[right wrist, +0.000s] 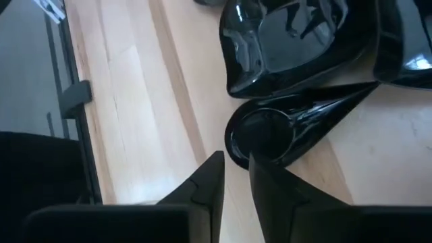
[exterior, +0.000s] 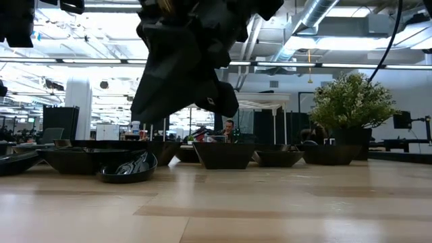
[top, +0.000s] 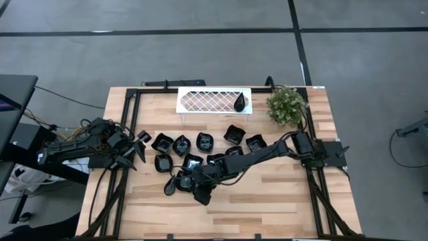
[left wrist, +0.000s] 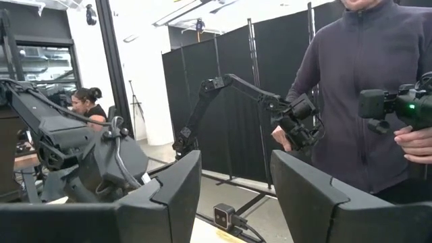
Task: Pick & Place Mini shaped plates
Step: Stack the drop-shaped plate on top of the drop-shaped plate on the shelf
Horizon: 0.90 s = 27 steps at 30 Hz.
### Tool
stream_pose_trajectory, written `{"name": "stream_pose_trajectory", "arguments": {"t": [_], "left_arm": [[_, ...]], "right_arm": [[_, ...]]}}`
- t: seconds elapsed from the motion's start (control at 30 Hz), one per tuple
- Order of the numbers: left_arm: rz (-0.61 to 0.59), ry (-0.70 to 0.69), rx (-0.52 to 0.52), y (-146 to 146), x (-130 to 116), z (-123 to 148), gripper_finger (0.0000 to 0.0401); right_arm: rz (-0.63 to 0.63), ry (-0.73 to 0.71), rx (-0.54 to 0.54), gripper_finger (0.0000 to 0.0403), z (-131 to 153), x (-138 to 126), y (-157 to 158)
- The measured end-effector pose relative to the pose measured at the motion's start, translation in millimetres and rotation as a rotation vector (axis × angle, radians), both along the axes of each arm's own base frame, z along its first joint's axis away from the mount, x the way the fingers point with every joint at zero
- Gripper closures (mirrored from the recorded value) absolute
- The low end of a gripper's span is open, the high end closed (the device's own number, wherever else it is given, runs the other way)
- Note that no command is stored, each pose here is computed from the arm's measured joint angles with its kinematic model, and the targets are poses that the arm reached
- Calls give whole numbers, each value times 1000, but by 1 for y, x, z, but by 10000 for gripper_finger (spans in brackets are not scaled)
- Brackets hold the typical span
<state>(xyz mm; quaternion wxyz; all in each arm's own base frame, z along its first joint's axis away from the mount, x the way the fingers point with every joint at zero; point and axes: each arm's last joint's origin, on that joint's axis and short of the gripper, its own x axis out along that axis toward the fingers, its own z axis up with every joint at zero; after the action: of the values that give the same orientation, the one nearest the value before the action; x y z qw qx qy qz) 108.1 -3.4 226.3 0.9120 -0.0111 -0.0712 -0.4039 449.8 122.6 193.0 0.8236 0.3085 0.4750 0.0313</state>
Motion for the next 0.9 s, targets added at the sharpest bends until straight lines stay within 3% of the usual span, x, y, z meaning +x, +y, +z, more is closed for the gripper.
{"name": "stream_pose_trajectory", "arguments": {"t": [0.27,0.6,0.9], "left_arm": [[0,0,0,0,0,0,219],[0,0,0,0,0,0,219],[0,0,0,0,0,0,219]], "right_arm": [[-37,28,-20,333,-2,-1,-4],[-73,49,-21,291,-3,-1,-8],[-106,43,-82,288,-3,-2,-10]]}}
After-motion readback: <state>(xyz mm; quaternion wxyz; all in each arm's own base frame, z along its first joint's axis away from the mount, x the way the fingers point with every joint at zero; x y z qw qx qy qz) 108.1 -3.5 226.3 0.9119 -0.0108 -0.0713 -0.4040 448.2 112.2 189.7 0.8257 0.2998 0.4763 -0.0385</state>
